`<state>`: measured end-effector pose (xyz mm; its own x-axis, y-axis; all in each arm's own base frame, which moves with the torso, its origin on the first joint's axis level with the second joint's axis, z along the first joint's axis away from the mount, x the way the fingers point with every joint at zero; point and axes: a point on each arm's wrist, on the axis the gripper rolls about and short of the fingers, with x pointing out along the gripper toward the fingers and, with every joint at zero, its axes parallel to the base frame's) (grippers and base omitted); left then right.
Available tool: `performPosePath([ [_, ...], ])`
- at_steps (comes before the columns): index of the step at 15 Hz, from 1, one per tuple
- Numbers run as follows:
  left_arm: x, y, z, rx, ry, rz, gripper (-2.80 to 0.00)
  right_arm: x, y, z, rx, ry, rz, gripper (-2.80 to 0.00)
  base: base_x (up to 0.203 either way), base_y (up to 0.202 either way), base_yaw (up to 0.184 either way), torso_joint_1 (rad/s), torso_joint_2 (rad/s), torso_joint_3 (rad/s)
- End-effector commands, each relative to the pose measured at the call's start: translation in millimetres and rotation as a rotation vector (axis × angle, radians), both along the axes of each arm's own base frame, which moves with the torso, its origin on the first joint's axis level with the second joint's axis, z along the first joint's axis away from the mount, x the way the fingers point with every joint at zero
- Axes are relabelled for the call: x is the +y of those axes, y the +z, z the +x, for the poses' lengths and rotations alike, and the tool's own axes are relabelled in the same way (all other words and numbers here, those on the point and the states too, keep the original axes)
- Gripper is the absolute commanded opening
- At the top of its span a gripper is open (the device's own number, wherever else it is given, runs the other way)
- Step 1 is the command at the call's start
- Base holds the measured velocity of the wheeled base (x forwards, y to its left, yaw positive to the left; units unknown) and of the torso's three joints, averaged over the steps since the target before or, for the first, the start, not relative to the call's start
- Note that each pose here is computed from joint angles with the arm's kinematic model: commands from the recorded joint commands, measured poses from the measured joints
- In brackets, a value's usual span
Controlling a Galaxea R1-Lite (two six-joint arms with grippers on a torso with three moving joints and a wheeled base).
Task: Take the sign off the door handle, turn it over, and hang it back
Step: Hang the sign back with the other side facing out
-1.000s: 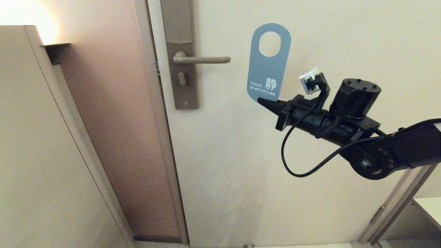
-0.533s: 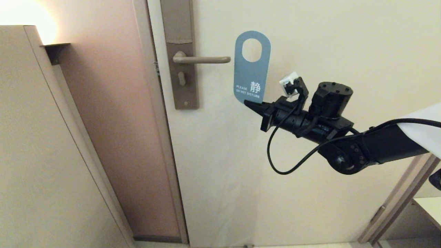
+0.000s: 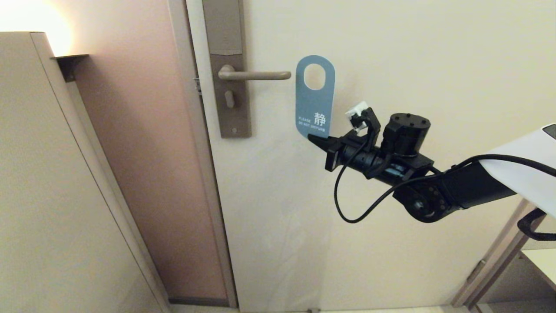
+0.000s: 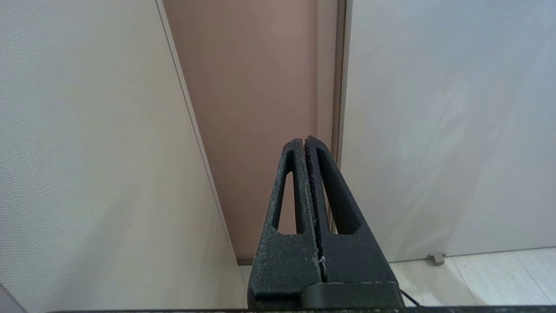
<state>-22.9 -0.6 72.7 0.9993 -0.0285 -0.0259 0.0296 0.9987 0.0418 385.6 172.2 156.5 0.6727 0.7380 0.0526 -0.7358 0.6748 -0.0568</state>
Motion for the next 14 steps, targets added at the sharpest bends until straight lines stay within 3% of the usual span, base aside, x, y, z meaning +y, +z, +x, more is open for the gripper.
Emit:
performPosePath([
  [1, 0.0, 0.0, 0.1, 0.002, -0.001, 0.000, -2.80, -5.5, -2.8, 5.2, 0.000, -0.015, 0.000, -2.80, 0.000, 0.000, 0.000, 0.000, 0.00, 0.000],
  [4, 0.0, 0.0, 0.1, 0.002, -0.001, 0.000, -2.80, -18.0, -5.3, 11.7, 0.017, -0.045, -0.008, -2.80, 0.000, 0.000, 0.000, 0.000, 0.00, 0.000],
  [14, 0.0, 0.0, 0.1, 0.002, -0.001, 0.000, -2.80, -9.9, -3.1, 25.8, 0.014, -0.034, -0.010, -2.80, 0.000, 0.000, 0.000, 0.000, 0.00, 0.000],
])
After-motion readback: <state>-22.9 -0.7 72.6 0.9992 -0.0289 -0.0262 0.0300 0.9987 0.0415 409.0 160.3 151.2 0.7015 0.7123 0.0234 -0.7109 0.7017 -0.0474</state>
